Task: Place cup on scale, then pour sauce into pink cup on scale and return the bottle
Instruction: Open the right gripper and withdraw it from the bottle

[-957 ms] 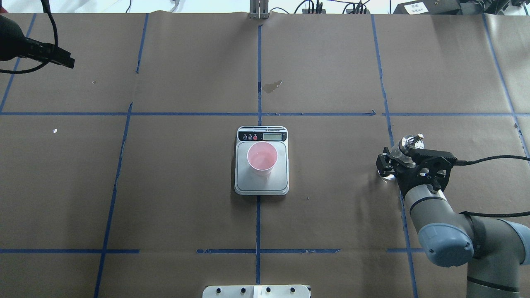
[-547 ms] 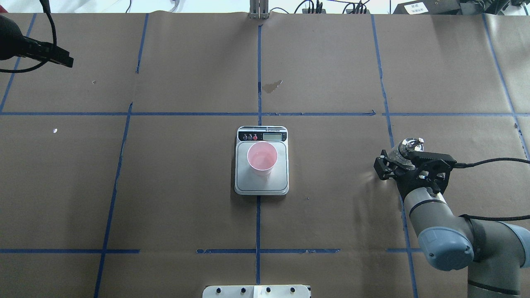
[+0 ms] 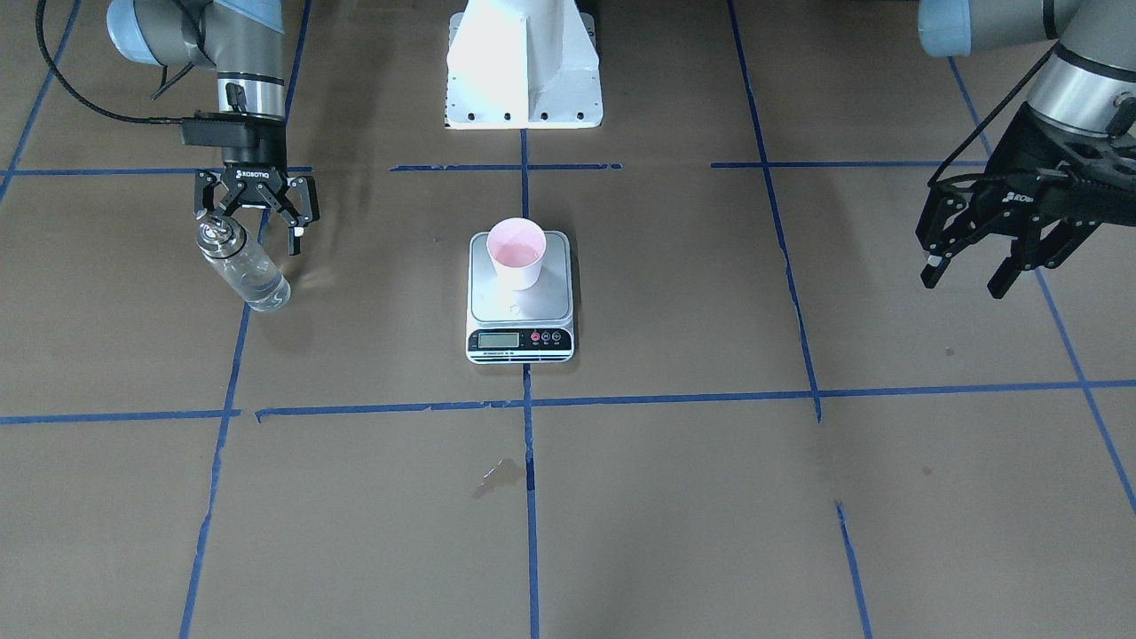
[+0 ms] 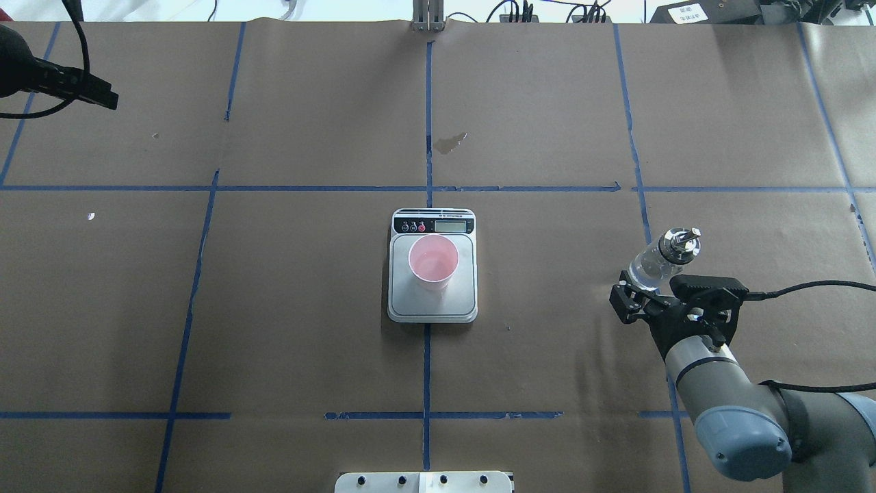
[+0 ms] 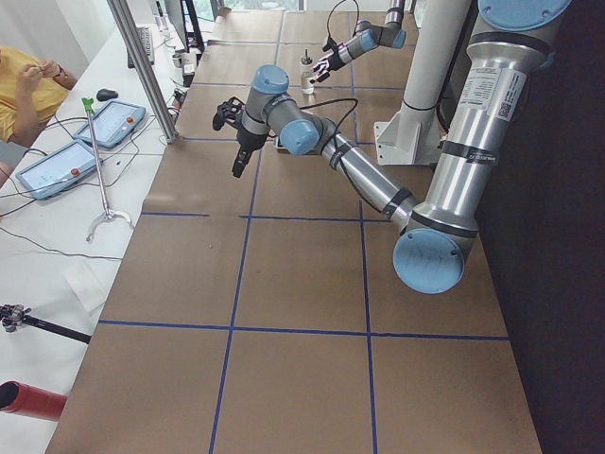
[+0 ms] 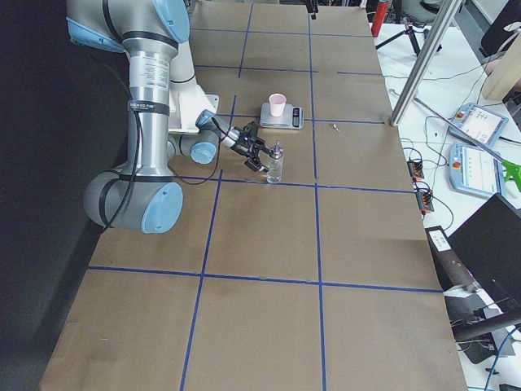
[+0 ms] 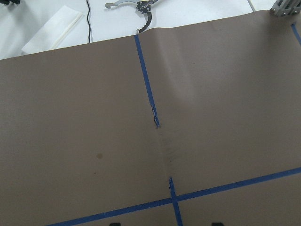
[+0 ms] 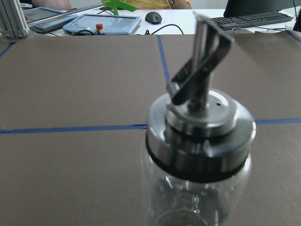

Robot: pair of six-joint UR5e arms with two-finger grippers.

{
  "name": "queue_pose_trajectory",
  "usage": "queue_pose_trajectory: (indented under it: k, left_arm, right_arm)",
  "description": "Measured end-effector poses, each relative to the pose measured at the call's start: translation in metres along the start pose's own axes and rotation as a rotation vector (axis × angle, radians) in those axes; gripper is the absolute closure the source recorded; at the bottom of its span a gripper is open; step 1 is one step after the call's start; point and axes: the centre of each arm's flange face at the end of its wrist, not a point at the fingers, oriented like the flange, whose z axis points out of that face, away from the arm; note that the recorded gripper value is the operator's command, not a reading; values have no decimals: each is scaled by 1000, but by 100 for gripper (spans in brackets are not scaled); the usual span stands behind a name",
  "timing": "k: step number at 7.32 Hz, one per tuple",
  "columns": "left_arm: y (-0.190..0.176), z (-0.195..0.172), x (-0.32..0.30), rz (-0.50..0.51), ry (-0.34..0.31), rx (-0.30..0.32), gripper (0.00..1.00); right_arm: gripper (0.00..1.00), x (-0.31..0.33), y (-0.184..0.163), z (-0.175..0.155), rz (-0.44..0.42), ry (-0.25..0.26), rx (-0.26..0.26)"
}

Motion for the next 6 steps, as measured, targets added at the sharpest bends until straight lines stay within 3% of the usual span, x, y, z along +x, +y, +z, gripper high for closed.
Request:
queue_pose_trajectory:
  k: [1, 3, 6]
  left_arm:
    - [1, 0, -1, -1, -1, -1, 28]
    - [2, 4, -4, -2, -6, -8, 30]
    - [6, 23, -18, 60, -8, -64, 30]
  right_arm:
    - [0, 9, -2, -17, -8, -14, -40]
    - [0, 34, -12, -46, -18, -22, -180]
    - [0, 84, -28, -43, -117, 43, -365]
